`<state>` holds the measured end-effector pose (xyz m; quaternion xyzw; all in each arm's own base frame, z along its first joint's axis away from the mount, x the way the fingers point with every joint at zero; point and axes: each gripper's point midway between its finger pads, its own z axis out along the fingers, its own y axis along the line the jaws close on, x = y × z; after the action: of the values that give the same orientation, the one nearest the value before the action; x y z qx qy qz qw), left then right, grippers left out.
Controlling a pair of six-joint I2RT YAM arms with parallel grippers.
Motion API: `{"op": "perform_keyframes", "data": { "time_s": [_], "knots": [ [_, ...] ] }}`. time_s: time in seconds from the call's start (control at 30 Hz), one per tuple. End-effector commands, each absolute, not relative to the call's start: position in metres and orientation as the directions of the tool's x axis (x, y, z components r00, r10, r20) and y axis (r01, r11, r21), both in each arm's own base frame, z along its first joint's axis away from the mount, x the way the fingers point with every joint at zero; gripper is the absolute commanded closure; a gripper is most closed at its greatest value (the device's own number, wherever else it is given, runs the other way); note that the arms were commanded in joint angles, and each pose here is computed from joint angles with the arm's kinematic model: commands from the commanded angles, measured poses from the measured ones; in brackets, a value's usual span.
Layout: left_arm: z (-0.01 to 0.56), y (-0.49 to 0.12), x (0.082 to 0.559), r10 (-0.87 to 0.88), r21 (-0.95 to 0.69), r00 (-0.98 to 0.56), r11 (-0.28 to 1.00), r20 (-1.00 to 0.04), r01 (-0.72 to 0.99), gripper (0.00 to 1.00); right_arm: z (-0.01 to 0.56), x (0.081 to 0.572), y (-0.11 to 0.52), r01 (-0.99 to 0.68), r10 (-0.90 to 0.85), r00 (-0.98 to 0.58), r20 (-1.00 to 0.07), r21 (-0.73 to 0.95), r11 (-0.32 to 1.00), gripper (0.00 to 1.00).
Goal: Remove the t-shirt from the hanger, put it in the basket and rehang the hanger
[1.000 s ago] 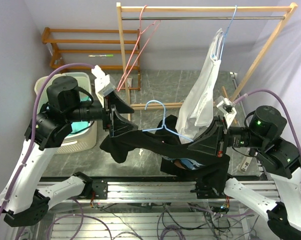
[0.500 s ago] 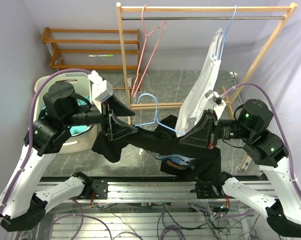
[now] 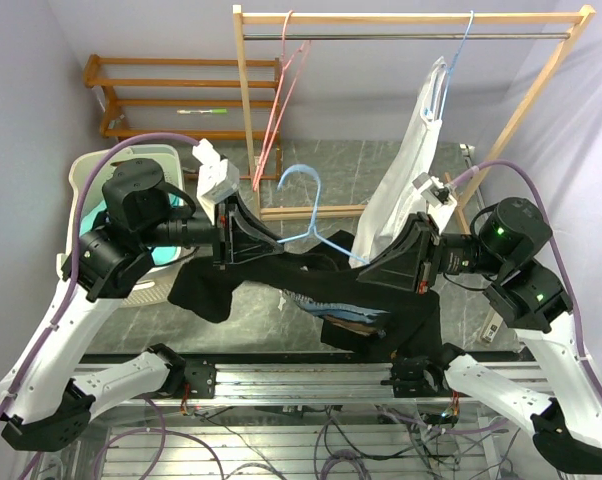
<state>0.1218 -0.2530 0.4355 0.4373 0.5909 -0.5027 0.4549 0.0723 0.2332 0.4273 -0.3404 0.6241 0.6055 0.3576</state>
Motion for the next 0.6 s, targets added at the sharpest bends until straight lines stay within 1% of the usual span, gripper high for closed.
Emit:
{"op": "perform_keyframes", "data": {
  "time_s": [0.0,0.2,0.27,0.33,0.43,0.5,0.57],
  "knots": [
    [0.468,-0.254,0.111,-0.007,-0.140,-0.139,0.058,-0.990,0.989,0.92,0.441,0.066,0.232,-0.884,0.038,-0.468,-0.883,0.468,-0.014,1.00],
    [0.475,-0.256,0.099,-0.025,-0.149,-0.149,-0.021,-0.989,0.989,0.93,0.441,0.065,0.232,-0.882,0.037,-0.471,-0.881,0.471,-0.023,1.00],
    [0.478,-0.257,0.094,-0.032,-0.151,-0.153,-0.049,-0.988,0.987,0.83,0.441,0.066,0.233,-0.882,0.038,-0.471,-0.881,0.470,-0.026,1.00],
    [0.478,-0.258,0.091,-0.026,-0.160,-0.162,-0.075,-0.986,0.984,0.77,0.442,0.064,0.233,-0.883,0.040,-0.470,-0.882,0.469,-0.035,1.00],
    [0.474,-0.260,0.091,-0.014,-0.174,-0.176,-0.083,-0.984,0.981,0.72,0.445,0.063,0.233,-0.885,0.047,-0.466,-0.884,0.464,-0.045,1.00],
    [0.472,-0.262,0.091,-0.008,-0.180,-0.181,-0.090,-0.983,0.980,0.67,0.446,0.063,0.233,-0.885,0.049,-0.465,-0.884,0.463,-0.051,1.00],
    [0.470,-0.263,0.092,-0.005,-0.185,-0.186,-0.090,-0.983,0.979,0.66,0.447,0.063,0.233,-0.885,0.050,-0.465,-0.884,0.463,-0.052,1.00]
  ]
}}
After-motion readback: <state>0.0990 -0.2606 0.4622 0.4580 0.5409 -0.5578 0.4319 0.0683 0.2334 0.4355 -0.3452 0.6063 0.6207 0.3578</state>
